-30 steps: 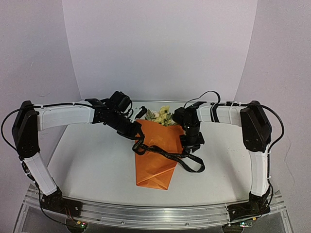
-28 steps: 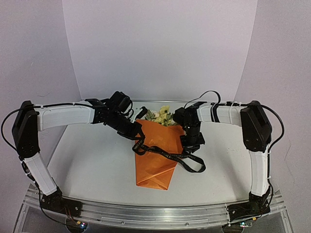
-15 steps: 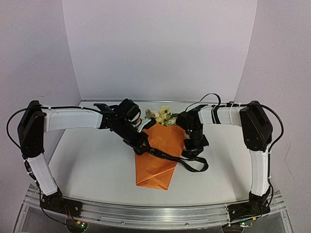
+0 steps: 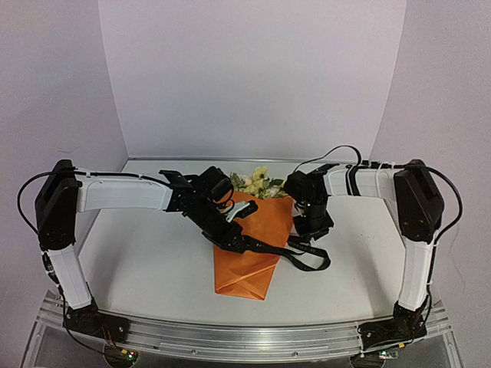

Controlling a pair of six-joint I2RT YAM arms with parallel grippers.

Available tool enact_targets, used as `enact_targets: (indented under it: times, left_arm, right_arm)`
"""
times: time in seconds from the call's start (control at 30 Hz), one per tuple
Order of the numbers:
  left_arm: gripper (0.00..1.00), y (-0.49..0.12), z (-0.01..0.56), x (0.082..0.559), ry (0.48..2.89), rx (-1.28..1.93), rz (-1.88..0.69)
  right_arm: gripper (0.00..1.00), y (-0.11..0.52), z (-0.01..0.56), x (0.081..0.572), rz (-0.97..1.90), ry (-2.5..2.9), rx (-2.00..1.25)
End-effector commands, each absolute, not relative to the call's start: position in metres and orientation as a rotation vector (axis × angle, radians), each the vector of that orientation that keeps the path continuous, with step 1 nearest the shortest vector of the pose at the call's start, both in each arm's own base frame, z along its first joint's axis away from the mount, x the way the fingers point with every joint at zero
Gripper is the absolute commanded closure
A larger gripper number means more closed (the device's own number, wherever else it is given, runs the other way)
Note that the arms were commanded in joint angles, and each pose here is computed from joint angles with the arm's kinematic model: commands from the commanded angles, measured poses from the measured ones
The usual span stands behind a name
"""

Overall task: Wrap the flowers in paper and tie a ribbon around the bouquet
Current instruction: Cross the ribbon over the folded bouquet.

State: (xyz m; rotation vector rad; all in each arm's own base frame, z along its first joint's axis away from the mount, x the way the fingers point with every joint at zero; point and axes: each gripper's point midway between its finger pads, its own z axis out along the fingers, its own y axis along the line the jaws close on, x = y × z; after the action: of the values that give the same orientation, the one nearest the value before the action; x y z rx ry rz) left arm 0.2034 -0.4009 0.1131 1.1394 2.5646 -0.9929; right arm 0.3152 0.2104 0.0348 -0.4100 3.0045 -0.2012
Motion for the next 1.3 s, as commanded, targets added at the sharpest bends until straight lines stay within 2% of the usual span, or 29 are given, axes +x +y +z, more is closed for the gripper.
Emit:
enact_targets:
  times: [0.0, 0.23, 0.63, 0.67, 0.83, 1.03, 1.27]
  left_arm:
    - [1.00, -0.411, 0.130, 0.219, 2.499, 1.095, -0.982]
    - [1.00, -0.410, 0.130, 0.223, 2.498, 1.076, -0.959]
    - [0.99, -0.403, 0.136, 0.236, 2.492, 1.000, -0.870]
    - [0.96, -0.400, 0.138, 0.239, 2.491, 0.962, -0.855]
    - [0.71, -0.381, 0.147, 0.256, 2.503, 0.713, -0.805]
    - [0.59, -0.359, 0.135, 0.263, 2.574, 0.520, -0.706]
    - [0.54, -0.361, 0.118, 0.275, 2.629, 0.476, -0.679]
  right_arm:
    - [0.69, 0.248, 0.062, 0.325, -0.008, 2.850, -0.492]
    - [0.68, 0.279, 0.040, 0.317, 0.122, 2.865, -0.590]
    - [0.63, 0.269, 0.017, 0.320, 0.035, 2.860, -0.594]
    - [0.62, 0.268, 0.017, 0.319, 0.031, 2.860, -0.593]
    - [0.58, 0.267, 0.020, 0.317, 0.042, 2.844, -0.589]
    - [0.56, 0.266, 0.029, 0.317, 0.070, 2.816, -0.569]
    - [0.54, 0.262, 0.040, 0.320, 0.059, 2.780, -0.550]
